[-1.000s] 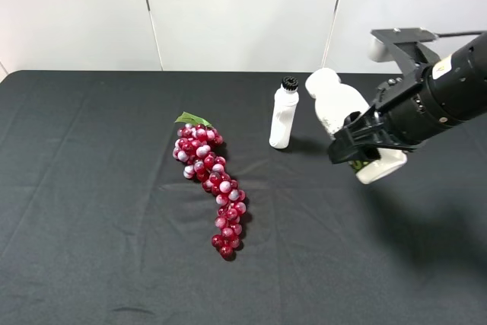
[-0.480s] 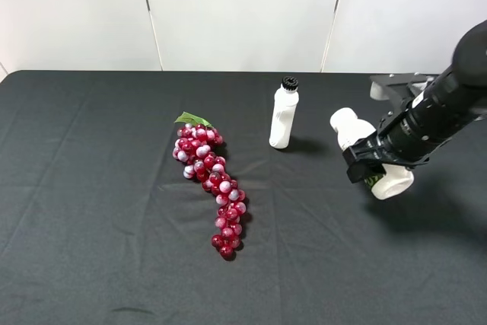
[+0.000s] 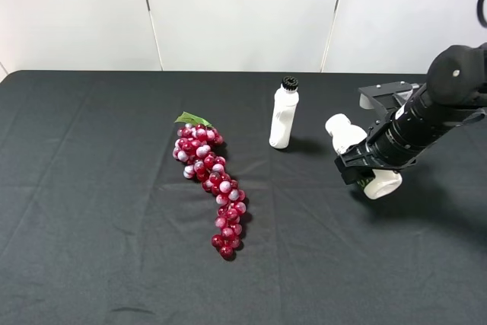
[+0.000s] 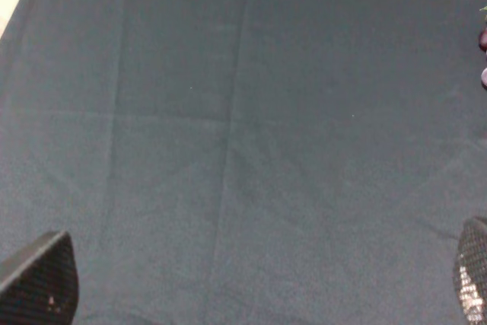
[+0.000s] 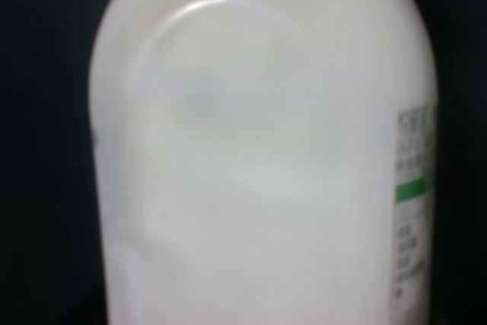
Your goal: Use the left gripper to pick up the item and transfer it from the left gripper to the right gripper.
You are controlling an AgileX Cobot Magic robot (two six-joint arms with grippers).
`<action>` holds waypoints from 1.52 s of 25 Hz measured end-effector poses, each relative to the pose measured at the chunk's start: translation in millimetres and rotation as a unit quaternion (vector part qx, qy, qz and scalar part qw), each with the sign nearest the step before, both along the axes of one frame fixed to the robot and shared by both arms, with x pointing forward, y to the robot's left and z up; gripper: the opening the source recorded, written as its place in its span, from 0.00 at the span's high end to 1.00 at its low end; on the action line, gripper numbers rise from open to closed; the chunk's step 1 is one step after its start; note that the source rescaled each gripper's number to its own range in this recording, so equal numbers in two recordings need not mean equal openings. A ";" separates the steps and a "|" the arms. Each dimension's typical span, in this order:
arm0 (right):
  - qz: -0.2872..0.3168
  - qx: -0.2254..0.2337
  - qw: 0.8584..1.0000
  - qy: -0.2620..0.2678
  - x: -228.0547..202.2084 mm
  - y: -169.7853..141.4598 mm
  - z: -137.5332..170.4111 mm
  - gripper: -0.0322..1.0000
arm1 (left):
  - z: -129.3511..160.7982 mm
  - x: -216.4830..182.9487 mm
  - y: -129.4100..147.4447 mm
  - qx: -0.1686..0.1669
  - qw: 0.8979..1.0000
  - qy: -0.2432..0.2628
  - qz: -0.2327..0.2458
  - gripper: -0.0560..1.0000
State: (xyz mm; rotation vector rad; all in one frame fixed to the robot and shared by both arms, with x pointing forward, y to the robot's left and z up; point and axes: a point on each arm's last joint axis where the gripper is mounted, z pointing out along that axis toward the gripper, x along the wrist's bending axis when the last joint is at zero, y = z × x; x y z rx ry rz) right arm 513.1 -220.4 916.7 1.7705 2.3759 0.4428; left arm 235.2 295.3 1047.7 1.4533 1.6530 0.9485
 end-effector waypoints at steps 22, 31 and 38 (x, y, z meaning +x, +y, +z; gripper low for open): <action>0.001 -0.002 1.000 -0.020 4.8 0.1 -2.2 0.23 | 0.0 0.0 0.0 0.000 1.000 0.000 0.000 0.02; 0.000 -0.001 1.000 -0.023 5.6 0.3 -1.8 0.00 | 0.0 0.0 0.0 0.000 1.000 0.000 0.000 0.02; 0.001 0.000 1.000 -0.027 5.4 0.2 0.7 0.00 | 0.0 0.0 0.0 0.000 1.000 0.000 0.000 0.02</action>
